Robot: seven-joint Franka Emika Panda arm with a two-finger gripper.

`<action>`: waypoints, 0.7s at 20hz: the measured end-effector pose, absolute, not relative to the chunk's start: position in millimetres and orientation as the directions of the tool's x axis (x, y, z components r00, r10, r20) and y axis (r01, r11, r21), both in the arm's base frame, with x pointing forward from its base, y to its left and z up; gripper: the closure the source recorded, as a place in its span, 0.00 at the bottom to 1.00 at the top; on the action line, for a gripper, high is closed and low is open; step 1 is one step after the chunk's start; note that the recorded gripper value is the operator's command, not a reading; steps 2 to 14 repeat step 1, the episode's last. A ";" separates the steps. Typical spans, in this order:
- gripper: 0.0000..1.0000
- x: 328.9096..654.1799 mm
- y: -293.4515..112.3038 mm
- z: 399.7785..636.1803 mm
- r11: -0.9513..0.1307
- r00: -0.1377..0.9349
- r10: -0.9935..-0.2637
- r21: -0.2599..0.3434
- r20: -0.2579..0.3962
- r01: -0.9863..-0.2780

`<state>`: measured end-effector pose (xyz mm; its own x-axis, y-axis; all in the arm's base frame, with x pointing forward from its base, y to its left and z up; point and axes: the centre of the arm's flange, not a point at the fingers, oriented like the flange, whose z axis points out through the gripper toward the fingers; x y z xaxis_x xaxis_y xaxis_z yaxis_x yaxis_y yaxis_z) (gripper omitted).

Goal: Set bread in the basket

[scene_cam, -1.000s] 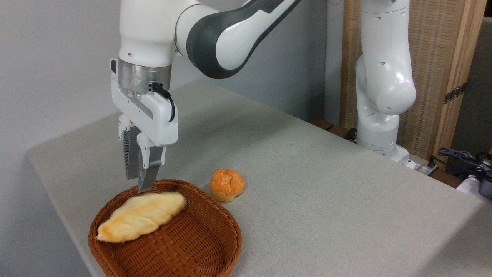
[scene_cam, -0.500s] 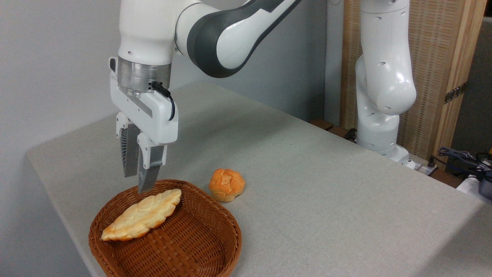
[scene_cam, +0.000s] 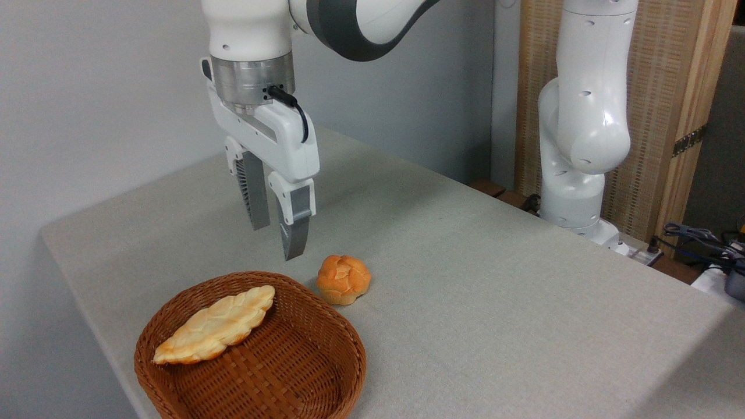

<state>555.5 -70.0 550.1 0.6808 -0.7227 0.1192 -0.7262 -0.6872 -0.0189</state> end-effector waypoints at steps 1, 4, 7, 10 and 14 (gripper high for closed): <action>0.00 554.6 -70.1 548.5 -0.690 0.685 -0.720 -0.012 0.111 -0.724; 0.00 554.6 -70.1 548.5 -0.690 0.685 -0.720 -0.012 0.111 -0.724; 0.00 554.6 -70.1 548.5 -0.690 0.685 -0.720 -0.012 0.111 -0.724; 0.00 554.6 -70.1 548.5 -0.690 0.685 -0.720 -0.012 0.111 -0.724; 0.00 554.6 -70.1 548.5 -0.690 0.685 -0.720 -0.012 0.111 -0.724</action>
